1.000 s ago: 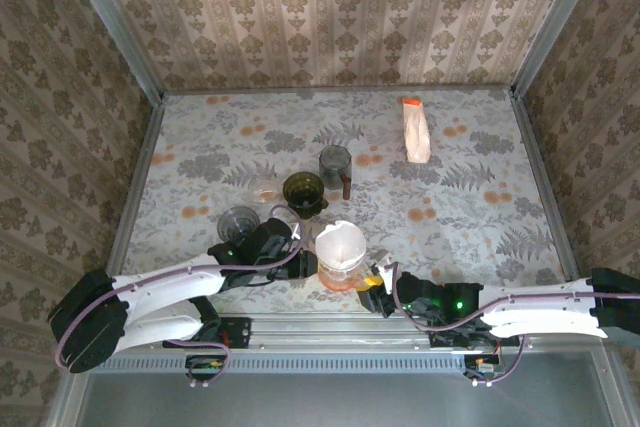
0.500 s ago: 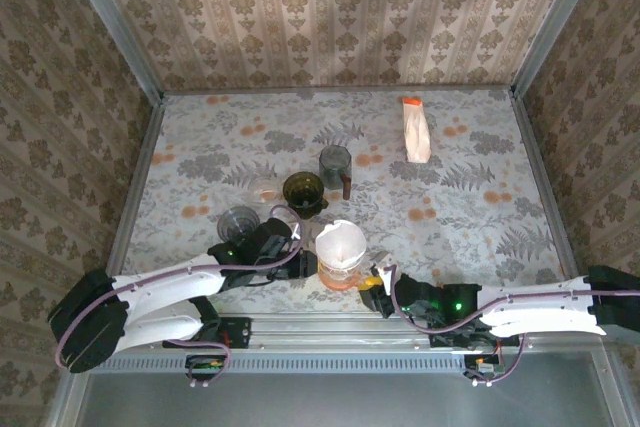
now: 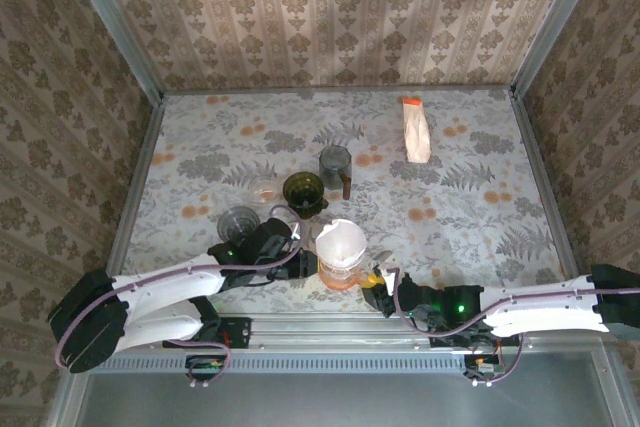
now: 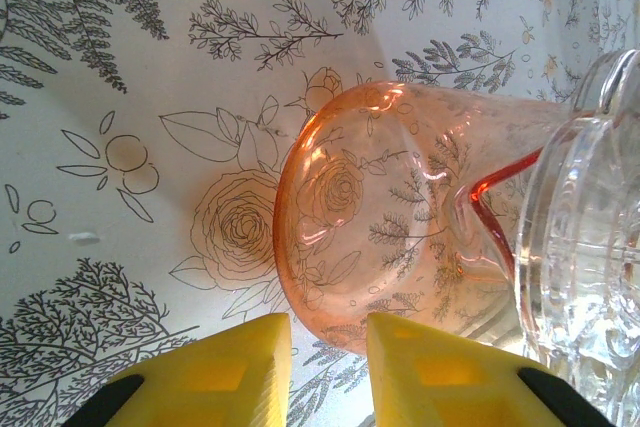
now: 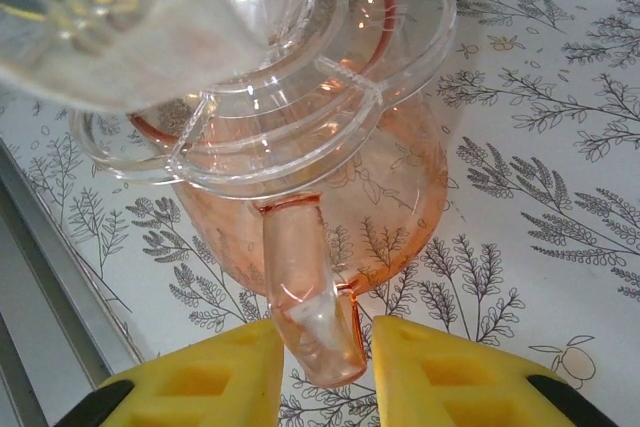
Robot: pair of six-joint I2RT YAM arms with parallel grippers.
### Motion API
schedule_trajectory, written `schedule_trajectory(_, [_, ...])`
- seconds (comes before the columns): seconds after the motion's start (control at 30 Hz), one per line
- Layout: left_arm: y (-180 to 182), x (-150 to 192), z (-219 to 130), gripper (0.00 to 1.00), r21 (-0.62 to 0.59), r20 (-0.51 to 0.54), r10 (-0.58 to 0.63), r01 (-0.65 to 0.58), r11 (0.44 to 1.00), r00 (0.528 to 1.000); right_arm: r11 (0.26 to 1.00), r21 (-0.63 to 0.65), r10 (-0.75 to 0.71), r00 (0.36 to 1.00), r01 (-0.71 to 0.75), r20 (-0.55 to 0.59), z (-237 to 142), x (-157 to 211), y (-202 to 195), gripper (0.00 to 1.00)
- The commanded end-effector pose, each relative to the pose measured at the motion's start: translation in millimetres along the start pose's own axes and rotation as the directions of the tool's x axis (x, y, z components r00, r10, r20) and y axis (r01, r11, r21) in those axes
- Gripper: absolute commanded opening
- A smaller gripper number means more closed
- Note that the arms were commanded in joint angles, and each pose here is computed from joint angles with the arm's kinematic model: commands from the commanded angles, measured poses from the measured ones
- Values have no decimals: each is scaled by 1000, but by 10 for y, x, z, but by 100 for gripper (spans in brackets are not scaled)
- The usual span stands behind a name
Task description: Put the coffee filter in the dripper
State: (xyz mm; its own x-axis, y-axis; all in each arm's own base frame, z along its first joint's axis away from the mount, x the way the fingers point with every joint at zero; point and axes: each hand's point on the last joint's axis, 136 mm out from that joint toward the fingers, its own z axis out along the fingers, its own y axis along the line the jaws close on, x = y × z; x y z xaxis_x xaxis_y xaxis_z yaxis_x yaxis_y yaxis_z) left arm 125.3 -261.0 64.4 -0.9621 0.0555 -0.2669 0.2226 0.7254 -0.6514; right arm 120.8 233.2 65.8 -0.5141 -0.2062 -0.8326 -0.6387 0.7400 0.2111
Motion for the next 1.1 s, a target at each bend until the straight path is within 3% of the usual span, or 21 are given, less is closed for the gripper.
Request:
schedule_trajectory(0.0, [-3, 15, -9, 29, 4, 3, -8, 8, 1000, 1000, 1000, 30, 3, 1000, -3, 15, -5, -34, -39, 42])
schedule_trajectory(0.1, [-10, 18, 4, 29, 6, -1, -9, 9, 1000, 1000, 1000, 21, -2, 1000, 2, 13, 13, -32, -11, 47])
schedule_trajectory(0.5, [-3, 29, 19, 29, 7, -8, -11, 11, 1000, 1000, 995, -84, -53, 999, 52, -9, 64, -18, 222, 47])
schedule_trajectory(1.07, [-5, 19, -14, 29, 8, 2, -13, 13, 1000, 1000, 999, 27, -30, 1000, 30, 6, 59, -15, 2, 21])
